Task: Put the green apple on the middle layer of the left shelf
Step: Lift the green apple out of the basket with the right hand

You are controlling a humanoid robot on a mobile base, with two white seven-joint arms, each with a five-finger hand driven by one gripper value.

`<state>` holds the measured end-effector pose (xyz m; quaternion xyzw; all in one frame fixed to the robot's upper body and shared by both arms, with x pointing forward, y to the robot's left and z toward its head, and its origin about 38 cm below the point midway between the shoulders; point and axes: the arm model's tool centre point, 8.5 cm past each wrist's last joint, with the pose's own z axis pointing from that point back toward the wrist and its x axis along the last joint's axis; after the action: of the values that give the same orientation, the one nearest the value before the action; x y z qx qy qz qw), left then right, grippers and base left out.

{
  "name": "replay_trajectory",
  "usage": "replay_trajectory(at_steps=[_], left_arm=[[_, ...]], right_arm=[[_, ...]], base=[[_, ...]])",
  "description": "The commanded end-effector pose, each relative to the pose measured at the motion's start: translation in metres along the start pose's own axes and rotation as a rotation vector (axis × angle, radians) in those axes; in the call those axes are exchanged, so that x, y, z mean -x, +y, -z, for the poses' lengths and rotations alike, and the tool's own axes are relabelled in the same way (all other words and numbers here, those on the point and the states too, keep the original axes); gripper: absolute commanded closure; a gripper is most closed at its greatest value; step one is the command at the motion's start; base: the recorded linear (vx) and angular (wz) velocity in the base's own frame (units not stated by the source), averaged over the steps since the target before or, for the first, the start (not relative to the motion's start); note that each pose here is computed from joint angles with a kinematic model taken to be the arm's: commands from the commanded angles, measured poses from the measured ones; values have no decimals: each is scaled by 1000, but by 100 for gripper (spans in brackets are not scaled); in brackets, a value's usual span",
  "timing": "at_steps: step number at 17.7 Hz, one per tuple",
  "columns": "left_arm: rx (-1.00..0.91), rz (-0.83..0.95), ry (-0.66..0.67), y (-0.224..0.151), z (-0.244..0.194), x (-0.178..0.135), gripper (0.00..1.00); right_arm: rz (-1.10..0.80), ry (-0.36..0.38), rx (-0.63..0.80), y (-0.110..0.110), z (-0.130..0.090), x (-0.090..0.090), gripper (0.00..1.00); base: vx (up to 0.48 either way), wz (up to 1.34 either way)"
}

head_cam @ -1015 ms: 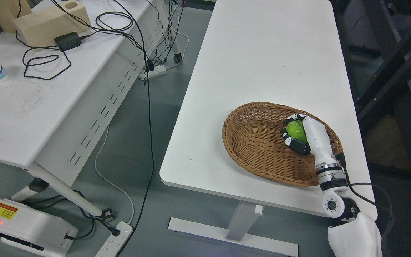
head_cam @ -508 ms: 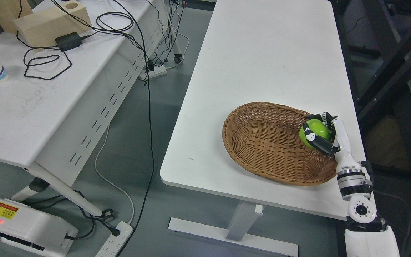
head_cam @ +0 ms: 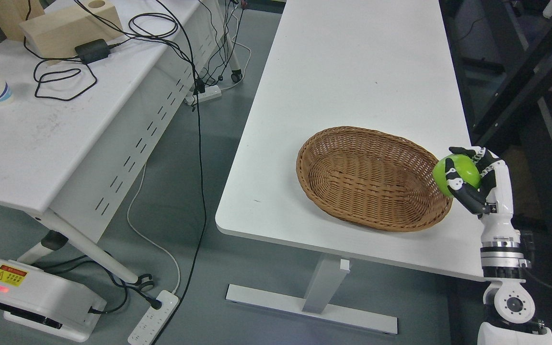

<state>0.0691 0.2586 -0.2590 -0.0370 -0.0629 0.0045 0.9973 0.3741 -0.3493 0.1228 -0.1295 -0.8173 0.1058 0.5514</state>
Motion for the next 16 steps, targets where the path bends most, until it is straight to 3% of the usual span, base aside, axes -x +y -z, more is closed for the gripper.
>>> replay_trajectory(at_steps=[1,5,8,16], left_arm=[[-18,1,-1,11,-2,0,0],[-16,1,-1,11,-2,0,0],[-18,1,-1,11,-2,0,0],[-18,1,-1,11,-2,0,0]], right_arm=[[12,-46,82,-26,-7,-14,96],[11,-25,75,-23,-15,-9,97],[0,47,36,-12,-25,2,97],[-49,239,-252,32,-38,26,97]], base=[[-104,-64],[-127,-35],[-151,43],[-148,-43]])
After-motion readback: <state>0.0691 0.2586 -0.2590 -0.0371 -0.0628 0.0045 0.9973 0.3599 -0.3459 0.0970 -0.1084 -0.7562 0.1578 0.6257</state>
